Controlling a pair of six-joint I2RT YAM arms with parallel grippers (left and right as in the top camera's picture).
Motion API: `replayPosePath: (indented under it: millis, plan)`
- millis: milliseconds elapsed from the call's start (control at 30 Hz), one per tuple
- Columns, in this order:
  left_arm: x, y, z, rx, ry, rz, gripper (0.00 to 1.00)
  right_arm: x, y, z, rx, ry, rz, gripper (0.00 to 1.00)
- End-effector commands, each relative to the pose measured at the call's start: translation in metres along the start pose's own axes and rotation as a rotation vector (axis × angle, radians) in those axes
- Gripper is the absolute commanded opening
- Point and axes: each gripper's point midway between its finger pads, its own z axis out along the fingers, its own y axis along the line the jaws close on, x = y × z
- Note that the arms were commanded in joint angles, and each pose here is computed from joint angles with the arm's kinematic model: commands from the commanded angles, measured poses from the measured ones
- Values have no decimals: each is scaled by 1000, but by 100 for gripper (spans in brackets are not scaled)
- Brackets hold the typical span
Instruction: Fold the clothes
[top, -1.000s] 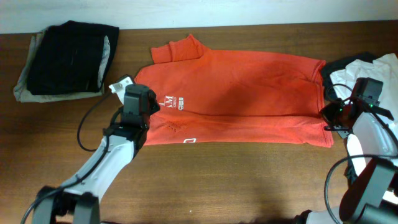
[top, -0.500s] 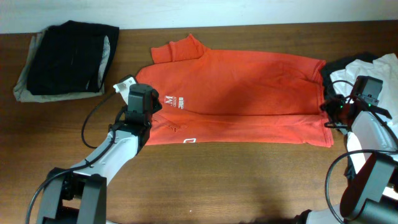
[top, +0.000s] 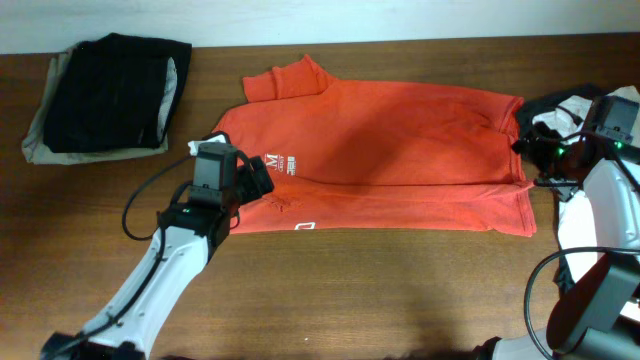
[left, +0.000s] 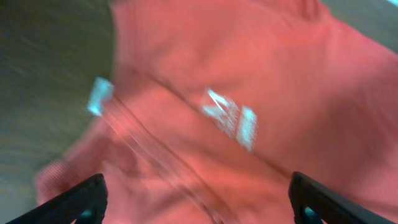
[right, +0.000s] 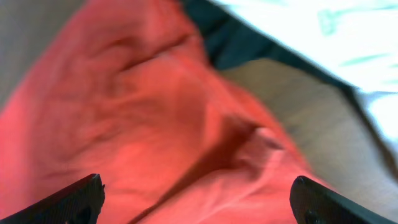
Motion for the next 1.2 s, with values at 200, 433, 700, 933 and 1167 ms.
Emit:
replayPosePath:
  millis: [200,433,700,933,1167]
  plan:
    - [71,-46,-4,213,327,-25,73,56,79,4,-245,170,-244,99]
    - [76,-44,-3,154,332,-126,79,80,98,13,-162,166,-362,99]
    - [93,-32,18,87,380,-152,79,84,102,15,-136,160,-345,99]
    - [83,-46,25,157,345,-151,79,84,102,15,-136,159,-346,99]
    - [91,-43,30,134,378,-202,79,82,99,16,-114,147,-349,99]
